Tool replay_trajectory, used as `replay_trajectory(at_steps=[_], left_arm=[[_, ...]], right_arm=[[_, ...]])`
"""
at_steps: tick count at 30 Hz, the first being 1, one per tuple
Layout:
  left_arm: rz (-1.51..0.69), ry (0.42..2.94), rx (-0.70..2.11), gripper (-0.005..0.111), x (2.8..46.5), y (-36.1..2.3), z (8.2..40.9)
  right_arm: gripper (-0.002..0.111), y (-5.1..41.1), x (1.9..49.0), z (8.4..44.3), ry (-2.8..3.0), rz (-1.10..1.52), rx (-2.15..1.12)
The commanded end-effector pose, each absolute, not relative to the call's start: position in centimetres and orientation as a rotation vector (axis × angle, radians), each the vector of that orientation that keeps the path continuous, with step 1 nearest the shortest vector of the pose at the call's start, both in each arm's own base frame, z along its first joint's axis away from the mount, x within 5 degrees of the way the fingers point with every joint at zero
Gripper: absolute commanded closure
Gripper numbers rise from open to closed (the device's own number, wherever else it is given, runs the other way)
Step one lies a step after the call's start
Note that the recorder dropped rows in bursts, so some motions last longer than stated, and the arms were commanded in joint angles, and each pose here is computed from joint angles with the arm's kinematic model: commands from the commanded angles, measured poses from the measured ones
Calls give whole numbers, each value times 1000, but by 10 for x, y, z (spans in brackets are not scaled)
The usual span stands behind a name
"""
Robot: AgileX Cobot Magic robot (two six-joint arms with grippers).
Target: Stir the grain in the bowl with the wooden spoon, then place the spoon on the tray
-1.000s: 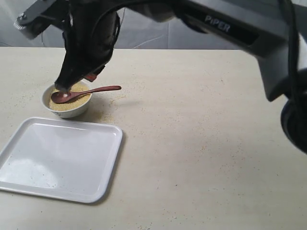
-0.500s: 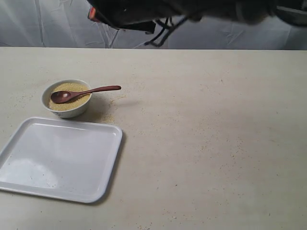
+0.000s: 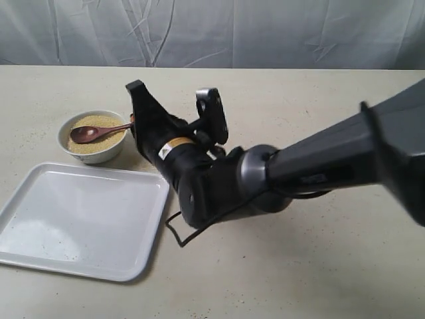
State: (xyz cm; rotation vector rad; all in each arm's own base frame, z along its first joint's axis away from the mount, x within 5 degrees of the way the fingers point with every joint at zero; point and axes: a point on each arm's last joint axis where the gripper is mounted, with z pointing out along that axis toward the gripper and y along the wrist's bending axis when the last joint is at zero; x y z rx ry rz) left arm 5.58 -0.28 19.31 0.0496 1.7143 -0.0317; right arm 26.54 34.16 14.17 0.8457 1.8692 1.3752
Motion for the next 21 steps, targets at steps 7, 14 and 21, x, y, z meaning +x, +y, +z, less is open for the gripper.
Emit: replay_trajectory(at_steps=[7, 14, 21], left_arm=[[-32, 1700, 50, 107, 56, -3, 193], [-32, 1700, 50, 107, 56, -3, 193], [-32, 1700, 50, 107, 56, -3, 193]], right_arm=[[64, 332, 280, 88, 1775, 1451, 976], [65, 317, 301, 79, 1770, 1409, 975], [65, 344, 331, 79, 1853, 1423, 957]])
